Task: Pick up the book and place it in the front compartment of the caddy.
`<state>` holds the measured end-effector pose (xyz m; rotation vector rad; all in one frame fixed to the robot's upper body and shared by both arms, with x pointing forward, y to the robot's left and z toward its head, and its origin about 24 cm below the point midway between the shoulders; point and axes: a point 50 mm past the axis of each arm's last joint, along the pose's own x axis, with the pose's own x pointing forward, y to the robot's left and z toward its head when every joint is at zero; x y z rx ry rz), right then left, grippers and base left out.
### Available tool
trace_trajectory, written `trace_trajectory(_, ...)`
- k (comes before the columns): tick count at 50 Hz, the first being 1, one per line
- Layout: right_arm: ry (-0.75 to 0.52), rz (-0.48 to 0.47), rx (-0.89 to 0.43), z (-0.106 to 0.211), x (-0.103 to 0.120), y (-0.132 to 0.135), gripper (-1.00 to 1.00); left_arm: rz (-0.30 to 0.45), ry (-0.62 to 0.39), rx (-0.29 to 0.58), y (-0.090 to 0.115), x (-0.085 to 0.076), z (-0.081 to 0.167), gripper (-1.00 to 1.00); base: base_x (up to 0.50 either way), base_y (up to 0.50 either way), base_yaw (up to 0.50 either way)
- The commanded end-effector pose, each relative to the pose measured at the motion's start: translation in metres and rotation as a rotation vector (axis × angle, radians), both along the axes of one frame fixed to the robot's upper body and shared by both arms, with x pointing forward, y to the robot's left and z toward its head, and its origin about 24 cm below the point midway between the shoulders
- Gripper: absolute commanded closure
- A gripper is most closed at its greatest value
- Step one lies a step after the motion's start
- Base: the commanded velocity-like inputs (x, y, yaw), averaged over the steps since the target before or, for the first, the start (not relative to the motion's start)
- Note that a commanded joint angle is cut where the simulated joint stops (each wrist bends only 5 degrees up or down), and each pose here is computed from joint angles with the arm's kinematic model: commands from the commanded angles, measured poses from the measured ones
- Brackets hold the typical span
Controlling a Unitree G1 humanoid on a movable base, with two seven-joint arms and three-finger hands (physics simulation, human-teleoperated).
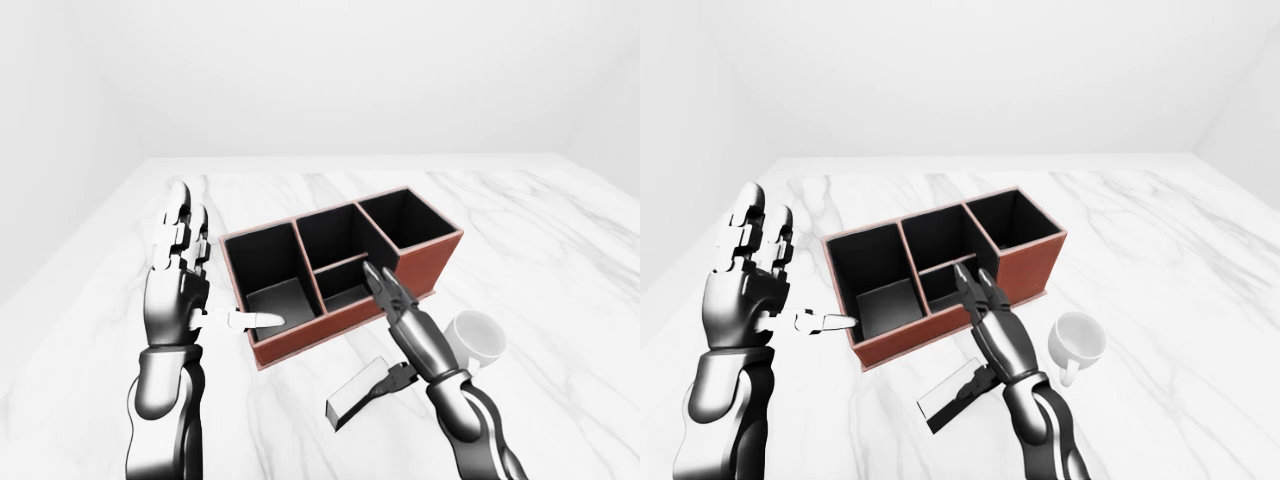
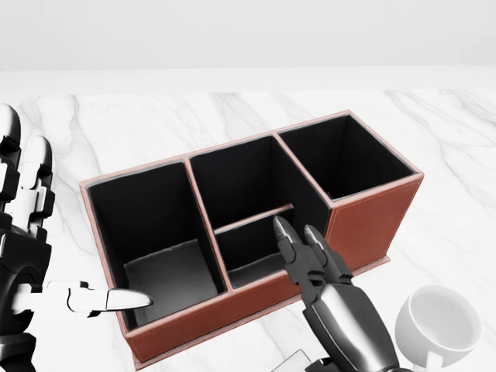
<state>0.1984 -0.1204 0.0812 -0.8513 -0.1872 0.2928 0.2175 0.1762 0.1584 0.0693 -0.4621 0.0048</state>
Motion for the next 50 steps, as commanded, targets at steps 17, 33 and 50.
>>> trace_trajectory(17, 0.029, 0.013, -0.017, -0.011, -0.003, 0.006, -1.00, 0.002, -0.016, -0.002, 0.001, -0.001, 0.003, -1.00, 0.00, 0.00, 0.00)
trace_trajectory(33, 0.011, 0.039, -0.050, -0.008, -0.006, 0.013, -1.00, 0.005, -0.025, -0.002, 0.002, -0.001, 0.005, -1.00, 0.00, 0.00, 0.00)
trace_trajectory(50, 0.006, 0.034, -0.083, -0.011, -0.009, 0.014, -1.00, 0.006, -0.022, -0.002, 0.002, -0.001, 0.005, -1.00, 0.00, 0.00, 0.00)
